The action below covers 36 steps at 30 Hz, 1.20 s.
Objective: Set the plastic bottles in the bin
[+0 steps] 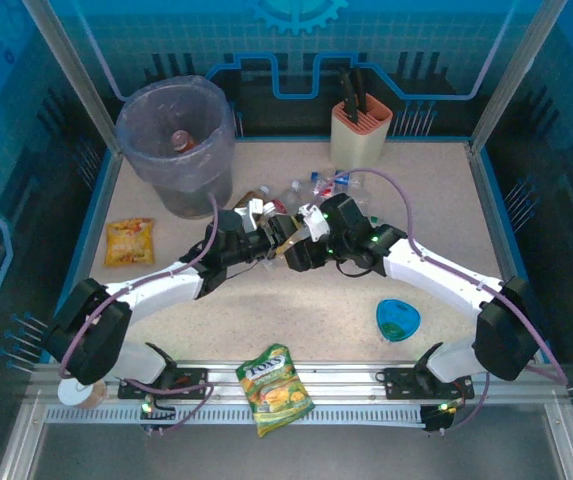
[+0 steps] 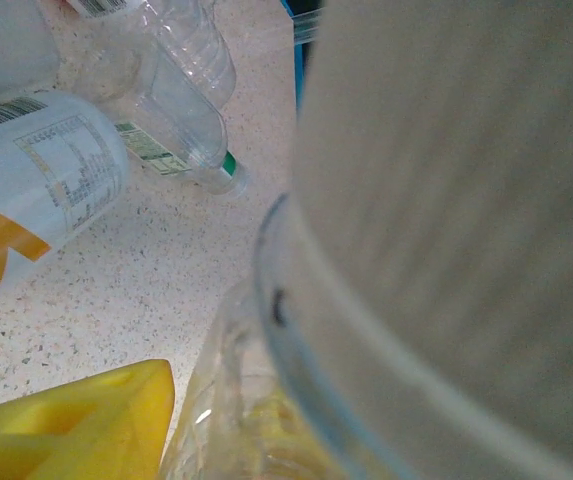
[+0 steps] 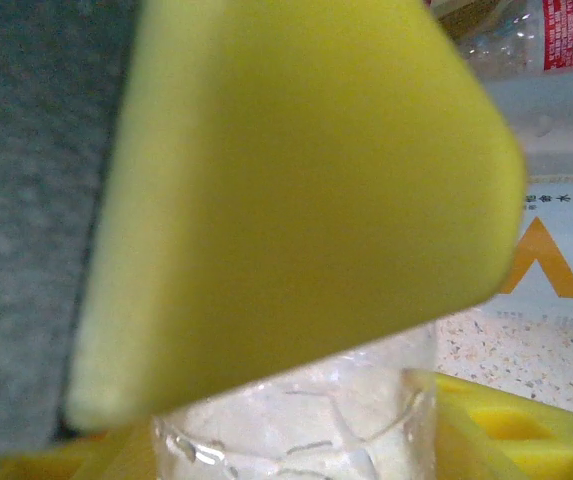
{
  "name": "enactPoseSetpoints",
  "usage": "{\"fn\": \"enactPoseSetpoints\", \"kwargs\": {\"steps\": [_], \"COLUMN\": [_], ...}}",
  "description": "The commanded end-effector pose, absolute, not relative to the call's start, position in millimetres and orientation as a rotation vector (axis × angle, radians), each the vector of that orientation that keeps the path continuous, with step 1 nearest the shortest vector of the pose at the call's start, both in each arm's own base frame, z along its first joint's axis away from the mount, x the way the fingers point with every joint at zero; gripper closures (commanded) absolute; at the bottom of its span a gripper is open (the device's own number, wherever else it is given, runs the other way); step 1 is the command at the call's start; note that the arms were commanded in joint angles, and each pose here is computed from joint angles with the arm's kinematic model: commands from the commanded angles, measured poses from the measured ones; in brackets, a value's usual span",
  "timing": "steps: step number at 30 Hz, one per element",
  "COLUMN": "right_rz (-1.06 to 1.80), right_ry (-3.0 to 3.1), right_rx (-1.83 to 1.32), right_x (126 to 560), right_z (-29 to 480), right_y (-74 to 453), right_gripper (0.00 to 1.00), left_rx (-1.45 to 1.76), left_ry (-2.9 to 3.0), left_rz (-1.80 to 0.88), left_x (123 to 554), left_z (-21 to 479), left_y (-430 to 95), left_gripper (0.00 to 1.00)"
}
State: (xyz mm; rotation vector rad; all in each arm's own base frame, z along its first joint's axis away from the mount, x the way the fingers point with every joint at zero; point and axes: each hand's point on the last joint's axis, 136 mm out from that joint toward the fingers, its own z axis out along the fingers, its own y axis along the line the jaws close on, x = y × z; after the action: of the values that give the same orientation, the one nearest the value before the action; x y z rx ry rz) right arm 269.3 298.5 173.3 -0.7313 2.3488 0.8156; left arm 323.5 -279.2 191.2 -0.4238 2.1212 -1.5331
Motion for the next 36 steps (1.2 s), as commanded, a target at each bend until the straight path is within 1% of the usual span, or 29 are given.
{"fn": "enactPoseSetpoints", "kwargs": {"steps": [1,3,7,11,15,19,23,25,29,31,33,36], "right_rz": [0.859,0.853,0.840,0.816,0.768,0.725,0.687,0.680,0.649,0.639,0.635,0.634], "right_ry": [2.329,2.332,2.333,2.324,2.301,2.294,2.324,2.347,2.404,2.420,2.422,2.439], "right_rx": [-0.747,-0.750,-0.760,-0.794,-0.787,-0.683,-0.592,-0.571,-0.545,-0.533,-0.538,-0.567], "right_x": [266,266,265,261,257,262,267,266,266,268,271,273], "right_z": [172,172,175,185,201,211,205,199,183,175,168,164], "right_y": [308,307,305,298,277,247,226,222,218,217,219,223], "right_gripper": [0.40,0.37,0.28,0.12,0.06,0.05,0.05,0.05,0.05,0.05,0.05,0.05], "left_rx": [-0.389,-0.389,-0.385,-0.394,-0.364,-0.262,-0.177,-0.153,-0.160,-0.170,-0.212,-0.278], "left_ry": [2.099,2.106,2.121,2.130,2.126,2.107,2.070,2.051,1.972,1.930,1.898,1.873], "left_rz": [-1.552,-1.535,-1.501,-1.479,-1.423,-1.304,-1.158,-1.073,-0.892,-0.787,-0.681,-0.576], "left_x": [325,325,325,327,330,336,350,360,386,401,418,445], "left_z": [202,201,199,195,206,241,289,312,366,390,407,420], "left_y": [-284,-283,-281,-276,-266,-250,-219,-199,-143,-117,-88,-50], "left_gripper": [0.37,0.39,0.40,0.41,0.42,0.42,0.41,0.43,0.49,0.50,0.51,0.53]}}
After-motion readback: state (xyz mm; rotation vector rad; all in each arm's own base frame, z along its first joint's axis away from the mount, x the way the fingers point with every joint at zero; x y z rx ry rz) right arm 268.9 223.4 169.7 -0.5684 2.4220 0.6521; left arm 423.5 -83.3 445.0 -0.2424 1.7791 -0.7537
